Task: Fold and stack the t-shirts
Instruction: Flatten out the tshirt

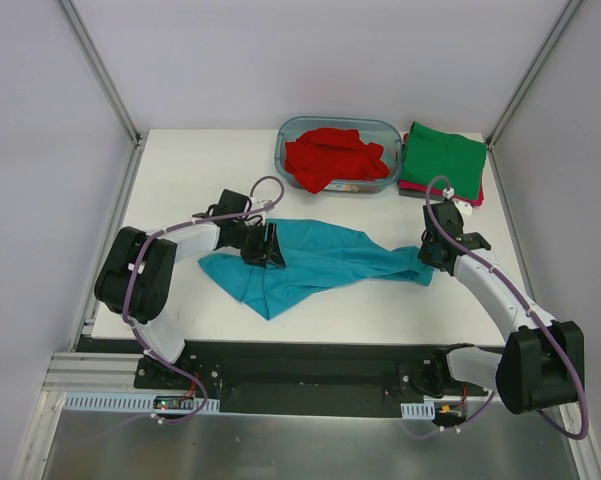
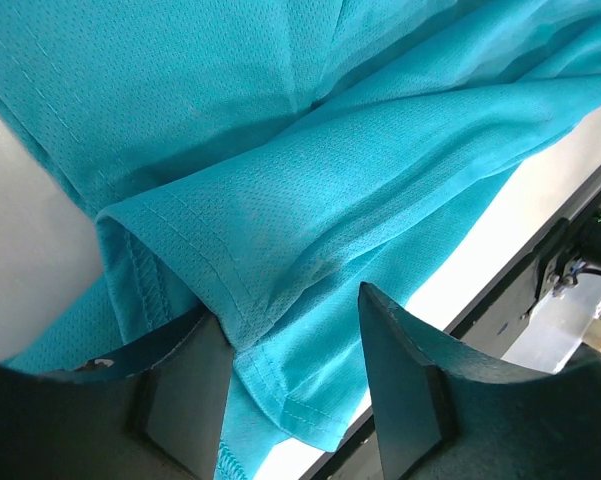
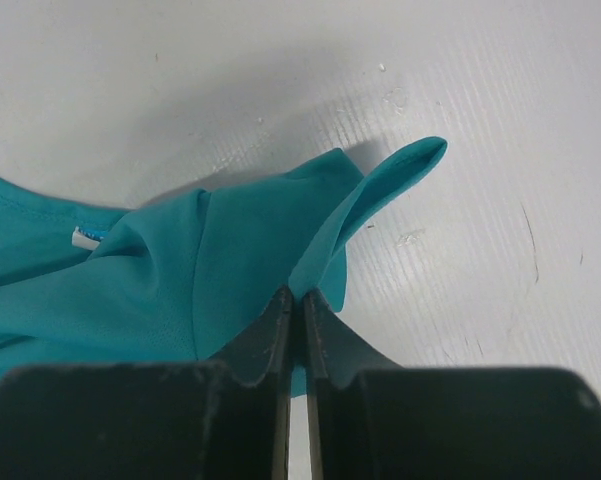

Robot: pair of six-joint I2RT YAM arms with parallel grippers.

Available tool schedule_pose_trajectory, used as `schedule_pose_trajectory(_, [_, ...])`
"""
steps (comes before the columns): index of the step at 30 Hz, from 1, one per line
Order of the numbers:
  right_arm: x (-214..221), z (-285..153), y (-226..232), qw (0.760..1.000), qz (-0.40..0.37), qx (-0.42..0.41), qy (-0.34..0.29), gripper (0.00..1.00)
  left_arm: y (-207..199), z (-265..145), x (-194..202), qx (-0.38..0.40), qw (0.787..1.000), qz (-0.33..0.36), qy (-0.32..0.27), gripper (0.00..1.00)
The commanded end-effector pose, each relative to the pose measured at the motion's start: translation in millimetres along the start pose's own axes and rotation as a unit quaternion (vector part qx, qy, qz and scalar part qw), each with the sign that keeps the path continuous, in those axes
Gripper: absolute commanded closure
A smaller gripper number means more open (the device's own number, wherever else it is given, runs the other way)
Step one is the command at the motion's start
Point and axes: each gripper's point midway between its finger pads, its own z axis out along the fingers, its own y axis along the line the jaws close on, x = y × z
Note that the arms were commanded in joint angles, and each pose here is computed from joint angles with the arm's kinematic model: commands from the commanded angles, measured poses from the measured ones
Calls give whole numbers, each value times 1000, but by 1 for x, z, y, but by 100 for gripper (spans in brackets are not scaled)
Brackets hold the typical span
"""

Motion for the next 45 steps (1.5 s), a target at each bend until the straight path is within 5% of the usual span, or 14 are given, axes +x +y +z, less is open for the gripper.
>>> schedule_pose_trajectory(1, [-7,-3,2,1000,-2,-13,-12,92,-2,-9,4,6,999,54,-9,50])
schedule_pose_trajectory(31, [-10,-11,6,999,1,-35,-23,92,17,-15,32,-35,999,27,-13,62])
schedule_pose_trajectory(45, [-8,-11,6,999,-1,-37,-22,92,-4,-15,5,4,999,23,-49,67])
